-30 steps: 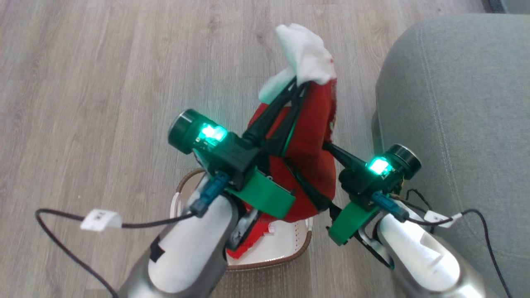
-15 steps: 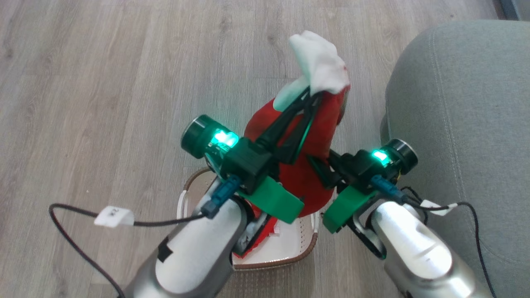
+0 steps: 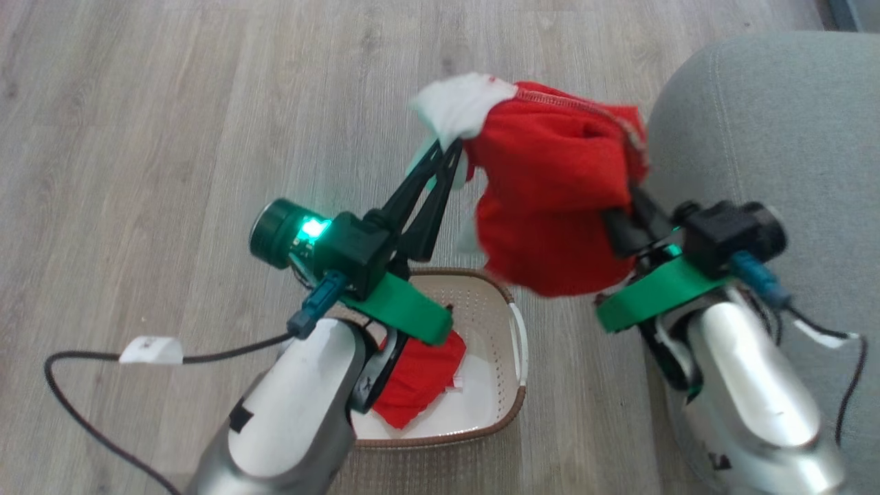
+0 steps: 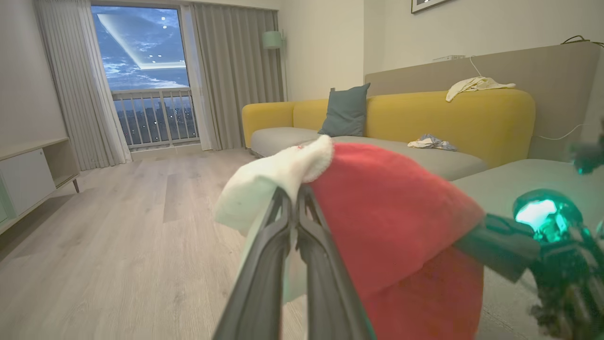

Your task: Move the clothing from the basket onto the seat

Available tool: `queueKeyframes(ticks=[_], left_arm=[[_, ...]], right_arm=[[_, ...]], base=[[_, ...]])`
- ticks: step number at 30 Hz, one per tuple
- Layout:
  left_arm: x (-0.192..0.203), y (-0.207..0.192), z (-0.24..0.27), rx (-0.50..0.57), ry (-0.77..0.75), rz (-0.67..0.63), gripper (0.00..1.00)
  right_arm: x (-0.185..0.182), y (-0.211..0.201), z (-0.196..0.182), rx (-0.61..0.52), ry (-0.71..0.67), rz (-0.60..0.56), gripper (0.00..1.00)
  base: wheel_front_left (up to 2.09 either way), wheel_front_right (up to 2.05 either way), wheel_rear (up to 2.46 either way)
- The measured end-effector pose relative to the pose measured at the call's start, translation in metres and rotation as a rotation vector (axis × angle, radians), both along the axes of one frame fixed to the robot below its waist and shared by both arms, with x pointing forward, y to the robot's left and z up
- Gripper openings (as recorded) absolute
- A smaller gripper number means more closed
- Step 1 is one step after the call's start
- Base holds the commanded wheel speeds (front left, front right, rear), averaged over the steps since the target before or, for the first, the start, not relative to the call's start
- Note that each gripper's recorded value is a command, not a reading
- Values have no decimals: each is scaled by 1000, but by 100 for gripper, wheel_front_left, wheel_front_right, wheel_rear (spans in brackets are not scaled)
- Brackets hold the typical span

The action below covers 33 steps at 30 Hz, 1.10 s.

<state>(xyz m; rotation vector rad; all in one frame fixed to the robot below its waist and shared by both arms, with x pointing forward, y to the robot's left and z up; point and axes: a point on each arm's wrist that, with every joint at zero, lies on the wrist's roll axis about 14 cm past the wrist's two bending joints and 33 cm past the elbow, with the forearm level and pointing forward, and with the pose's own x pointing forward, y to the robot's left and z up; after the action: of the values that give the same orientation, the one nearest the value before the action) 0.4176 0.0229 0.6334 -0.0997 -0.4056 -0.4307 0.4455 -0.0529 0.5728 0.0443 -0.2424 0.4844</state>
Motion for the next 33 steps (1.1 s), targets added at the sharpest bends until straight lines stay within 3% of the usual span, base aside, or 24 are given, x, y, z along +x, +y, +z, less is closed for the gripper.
queueKeyframes(ticks=[8,19,20,21,22,23,33], left_arm=[[-8,-7,-35,42,92,-58,0],[-25,-31,-81,101,214,-176,0],[-25,-32,-83,100,221,-179,17],[-25,-33,-84,101,224,-181,42],[-25,-33,-85,101,226,-183,74],[-25,-33,-86,100,229,-184,100],[-29,-26,-90,78,242,-169,100]], right_arm=[[4,-12,33,79,-82,-44,0],[-7,0,15,91,-23,-2,0],[-6,0,14,93,-21,-2,0],[-6,0,14,93,-18,-3,0],[-6,0,13,92,-17,-3,0],[-6,-1,12,91,-16,-4,0],[3,-26,12,74,-23,-63,0]], base=[[0,0,0],[0,0,0],[0,0,0],[0,0,0],[0,0,0],[0,0,0],[0,0,0]])
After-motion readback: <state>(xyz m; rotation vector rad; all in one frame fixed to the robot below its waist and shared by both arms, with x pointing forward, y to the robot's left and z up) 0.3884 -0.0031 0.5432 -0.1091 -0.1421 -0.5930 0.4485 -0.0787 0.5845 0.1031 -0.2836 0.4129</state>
